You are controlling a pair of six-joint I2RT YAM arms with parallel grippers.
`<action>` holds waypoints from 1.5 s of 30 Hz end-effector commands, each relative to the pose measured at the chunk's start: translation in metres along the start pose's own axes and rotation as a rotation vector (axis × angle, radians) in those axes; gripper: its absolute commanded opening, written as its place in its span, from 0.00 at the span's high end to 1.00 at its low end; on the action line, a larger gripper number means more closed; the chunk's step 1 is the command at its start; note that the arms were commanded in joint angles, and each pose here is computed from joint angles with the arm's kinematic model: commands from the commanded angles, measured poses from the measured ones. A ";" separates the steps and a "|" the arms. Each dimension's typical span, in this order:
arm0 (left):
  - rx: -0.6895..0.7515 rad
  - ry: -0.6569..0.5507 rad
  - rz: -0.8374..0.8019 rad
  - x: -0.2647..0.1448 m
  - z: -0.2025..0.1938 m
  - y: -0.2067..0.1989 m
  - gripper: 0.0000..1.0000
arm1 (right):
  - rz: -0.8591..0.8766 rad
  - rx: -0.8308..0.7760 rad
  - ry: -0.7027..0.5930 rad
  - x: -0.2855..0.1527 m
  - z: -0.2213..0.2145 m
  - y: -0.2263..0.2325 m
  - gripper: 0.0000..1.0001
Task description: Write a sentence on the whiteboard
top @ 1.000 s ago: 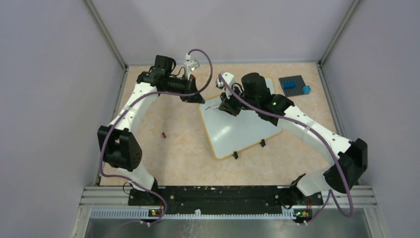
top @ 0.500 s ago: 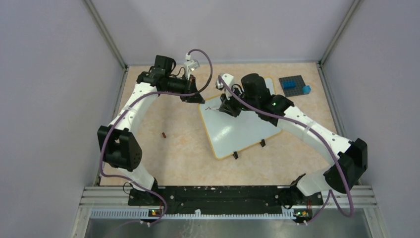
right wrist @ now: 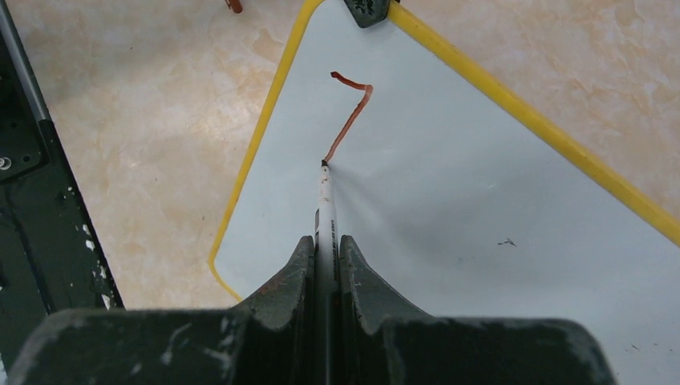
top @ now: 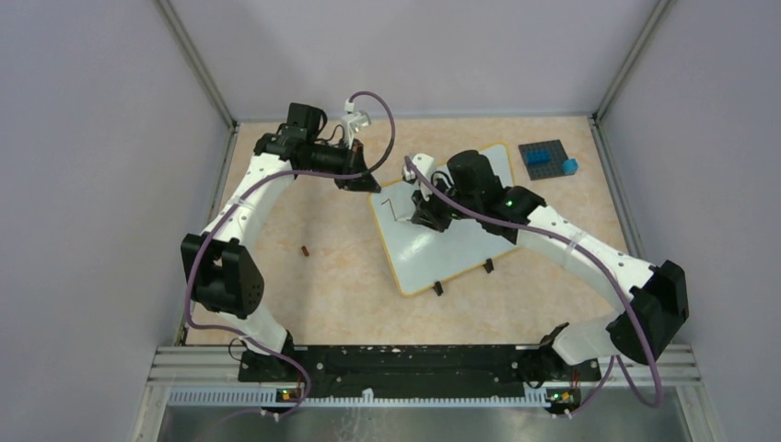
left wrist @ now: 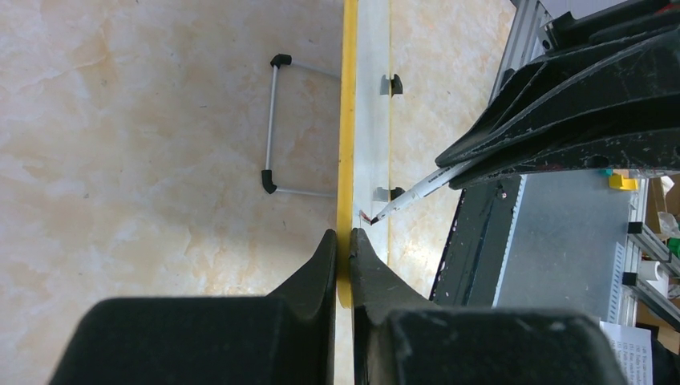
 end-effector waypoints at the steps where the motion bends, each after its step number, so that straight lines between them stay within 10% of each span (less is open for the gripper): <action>1: 0.058 -0.028 -0.027 -0.006 0.004 -0.014 1.00 | 0.014 -0.024 -0.023 -0.004 0.005 0.010 1.00; 45: 0.071 -0.033 -0.023 -0.009 0.004 -0.018 1.00 | -0.090 -0.001 -0.061 -0.026 0.024 -0.018 1.00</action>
Point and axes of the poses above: each gripper's point midway between its finger pads, its own x axis out along the fingers, its own y axis along the line the jaws close on, z = x × y, the point moved 6 cm from there along -x, back along the fingers, and after that the axes turned 7 degrees about -x, right-handed, at the moved point
